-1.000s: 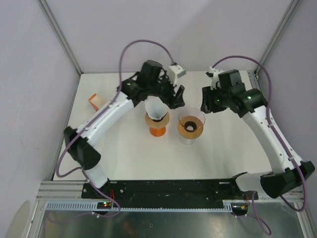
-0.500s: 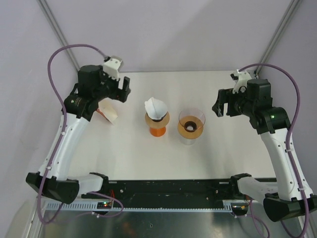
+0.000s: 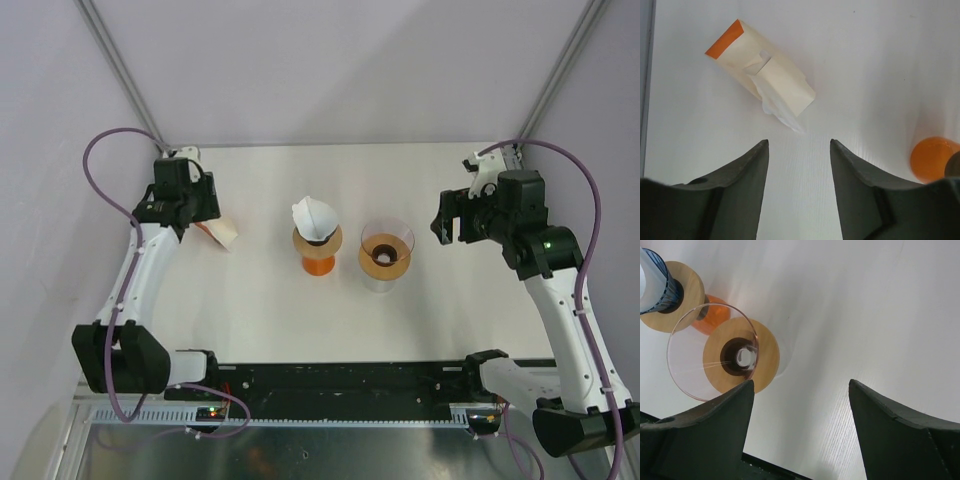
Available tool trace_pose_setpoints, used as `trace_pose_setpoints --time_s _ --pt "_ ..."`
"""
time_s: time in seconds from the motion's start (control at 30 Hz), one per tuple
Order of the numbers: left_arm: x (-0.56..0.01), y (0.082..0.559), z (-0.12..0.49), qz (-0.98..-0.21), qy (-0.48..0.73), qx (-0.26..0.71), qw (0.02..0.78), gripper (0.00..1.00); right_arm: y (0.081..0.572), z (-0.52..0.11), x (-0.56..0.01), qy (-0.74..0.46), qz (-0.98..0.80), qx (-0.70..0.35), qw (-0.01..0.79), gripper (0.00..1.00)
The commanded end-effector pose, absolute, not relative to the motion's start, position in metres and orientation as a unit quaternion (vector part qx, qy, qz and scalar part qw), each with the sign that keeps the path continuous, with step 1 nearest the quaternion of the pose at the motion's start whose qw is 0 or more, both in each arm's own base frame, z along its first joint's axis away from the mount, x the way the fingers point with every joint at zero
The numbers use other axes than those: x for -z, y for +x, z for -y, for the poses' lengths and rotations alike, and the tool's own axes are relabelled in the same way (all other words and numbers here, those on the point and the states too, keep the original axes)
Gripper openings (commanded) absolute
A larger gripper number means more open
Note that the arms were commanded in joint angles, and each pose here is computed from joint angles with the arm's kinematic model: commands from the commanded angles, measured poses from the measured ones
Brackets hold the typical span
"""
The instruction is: Place the coffee filter in the dripper
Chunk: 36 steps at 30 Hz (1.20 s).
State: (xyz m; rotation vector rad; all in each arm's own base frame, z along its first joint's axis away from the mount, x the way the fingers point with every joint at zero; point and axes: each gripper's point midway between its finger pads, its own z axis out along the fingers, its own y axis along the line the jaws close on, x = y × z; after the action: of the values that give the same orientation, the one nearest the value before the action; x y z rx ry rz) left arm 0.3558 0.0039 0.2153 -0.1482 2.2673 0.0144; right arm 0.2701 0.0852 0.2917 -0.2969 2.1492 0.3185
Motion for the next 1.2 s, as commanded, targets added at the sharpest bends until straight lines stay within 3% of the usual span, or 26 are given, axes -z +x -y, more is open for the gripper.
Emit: trace_pose_setpoints --time_s 0.0,0.37,1.17 --pt "-0.220 0.382 -0.008 -0.887 -0.080 -0.007 0.455 0.55 0.273 -0.081 -0.299 -0.125 -0.859 -0.119 0.483 0.81" --pt "-0.186 0.405 -0.012 -0.900 -0.097 -0.024 0.425 0.47 0.271 -0.081 -0.299 -0.129 -0.855 -0.116 0.488 0.81" --pt "-0.149 0.422 -0.036 -0.895 -0.149 -0.128 0.400 0.49 0.264 -0.087 -0.299 -0.156 -0.846 -0.111 0.498 0.82"
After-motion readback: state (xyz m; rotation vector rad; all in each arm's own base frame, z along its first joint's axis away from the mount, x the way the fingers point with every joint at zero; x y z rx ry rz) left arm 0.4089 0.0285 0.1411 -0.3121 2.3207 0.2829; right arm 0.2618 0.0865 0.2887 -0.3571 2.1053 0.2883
